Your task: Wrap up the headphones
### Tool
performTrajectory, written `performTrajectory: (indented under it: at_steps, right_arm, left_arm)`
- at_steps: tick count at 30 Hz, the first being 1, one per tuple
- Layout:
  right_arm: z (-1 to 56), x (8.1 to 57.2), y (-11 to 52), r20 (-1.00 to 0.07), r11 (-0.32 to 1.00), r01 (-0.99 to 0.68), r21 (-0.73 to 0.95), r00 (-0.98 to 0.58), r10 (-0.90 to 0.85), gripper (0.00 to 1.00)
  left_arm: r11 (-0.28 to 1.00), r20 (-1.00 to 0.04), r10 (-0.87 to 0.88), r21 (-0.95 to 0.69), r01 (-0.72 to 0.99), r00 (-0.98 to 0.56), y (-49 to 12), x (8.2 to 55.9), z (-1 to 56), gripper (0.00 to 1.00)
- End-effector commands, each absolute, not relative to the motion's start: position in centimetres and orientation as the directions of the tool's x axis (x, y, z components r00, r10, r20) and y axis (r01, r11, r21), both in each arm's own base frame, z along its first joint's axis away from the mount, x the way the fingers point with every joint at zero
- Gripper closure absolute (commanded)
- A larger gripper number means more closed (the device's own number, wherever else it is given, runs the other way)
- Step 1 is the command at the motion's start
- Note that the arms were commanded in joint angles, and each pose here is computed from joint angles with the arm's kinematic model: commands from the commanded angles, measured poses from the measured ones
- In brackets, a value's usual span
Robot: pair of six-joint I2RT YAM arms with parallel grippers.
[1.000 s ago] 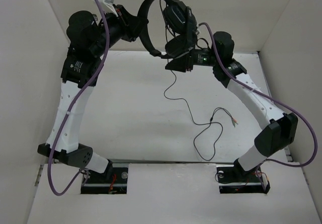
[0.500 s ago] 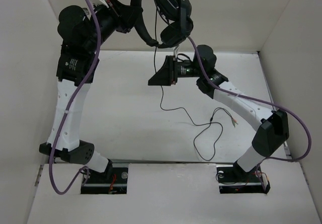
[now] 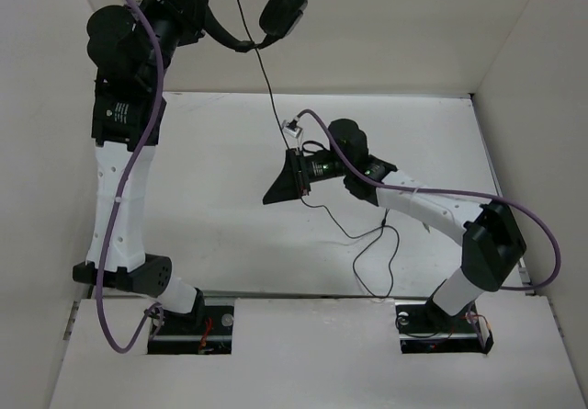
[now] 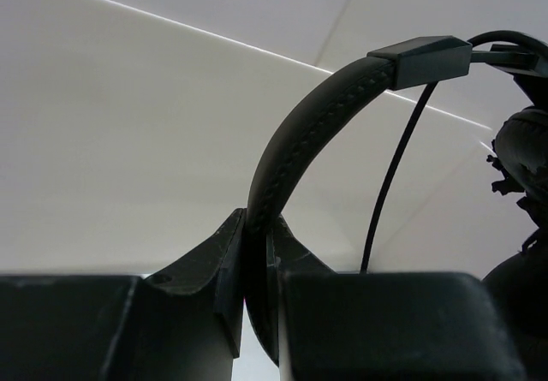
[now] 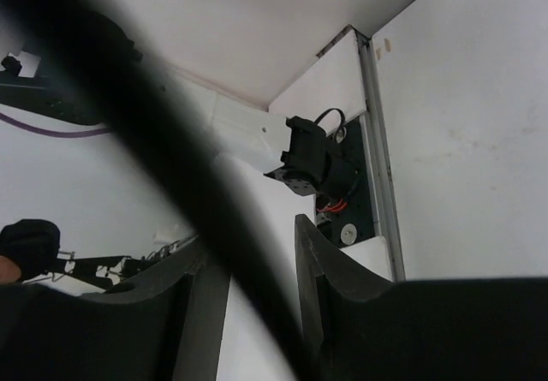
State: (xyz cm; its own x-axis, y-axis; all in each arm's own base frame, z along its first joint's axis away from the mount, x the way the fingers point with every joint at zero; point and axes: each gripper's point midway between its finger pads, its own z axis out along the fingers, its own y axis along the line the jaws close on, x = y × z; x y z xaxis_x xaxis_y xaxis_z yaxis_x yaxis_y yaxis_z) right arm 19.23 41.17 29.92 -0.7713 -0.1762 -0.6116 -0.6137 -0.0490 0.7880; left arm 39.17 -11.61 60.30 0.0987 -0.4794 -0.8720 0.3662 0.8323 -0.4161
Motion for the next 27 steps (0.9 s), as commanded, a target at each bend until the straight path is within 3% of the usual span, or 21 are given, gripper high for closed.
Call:
performTrajectory:
  at_steps: [1, 5, 9, 11, 19, 27]
  right_arm:
    - [32.4, 18.8, 40.2, -0.718, -0.065, -0.717, 0.694, -0.682, -0.139, 0.60]
    - [32.5, 18.7, 39.8, -0.741, -0.054, -0.742, 0.668, -0.657, -0.141, 0.66]
    - [32.5, 19.0, 39.1, -0.746, -0.050, -0.748, 0.662, -0.651, -0.136, 0.86]
    - [32.7, 18.8, 38.9, -0.750, -0.060, -0.750, 0.659, -0.647, -0.139, 0.91]
    - [32.9, 19.1, 38.0, -0.756, -0.051, -0.757, 0.652, -0.643, -0.124, 0.96]
    - [34.1, 18.9, 37.9, -0.803, -0.015, -0.809, 0.587, -0.580, -0.139, 0.99]
  left_arm:
    - [0.841, -0.821, -0.522, -0.453, 0.295, 0.229, -9.1, 39.1, 62.9, 0.98]
    - [0.866, -0.842, -0.487, -0.429, 0.258, 0.233, -8.5, 39.6, 62.0, 0.98]
    - [0.880, -0.852, -0.463, -0.410, 0.238, 0.243, -8.2, 39.6, 61.7, 0.98]
    - [0.892, -0.859, -0.445, -0.400, 0.213, 0.253, -7.8, 39.9, 61.5, 0.98]
    - [0.914, -0.872, -0.403, -0.368, 0.171, 0.279, -6.5, 39.9, 61.5, 0.98]
    - [0.950, -0.912, -0.301, -0.313, 0.002, 0.278, -4.8, 41.5, 58.0, 0.98]
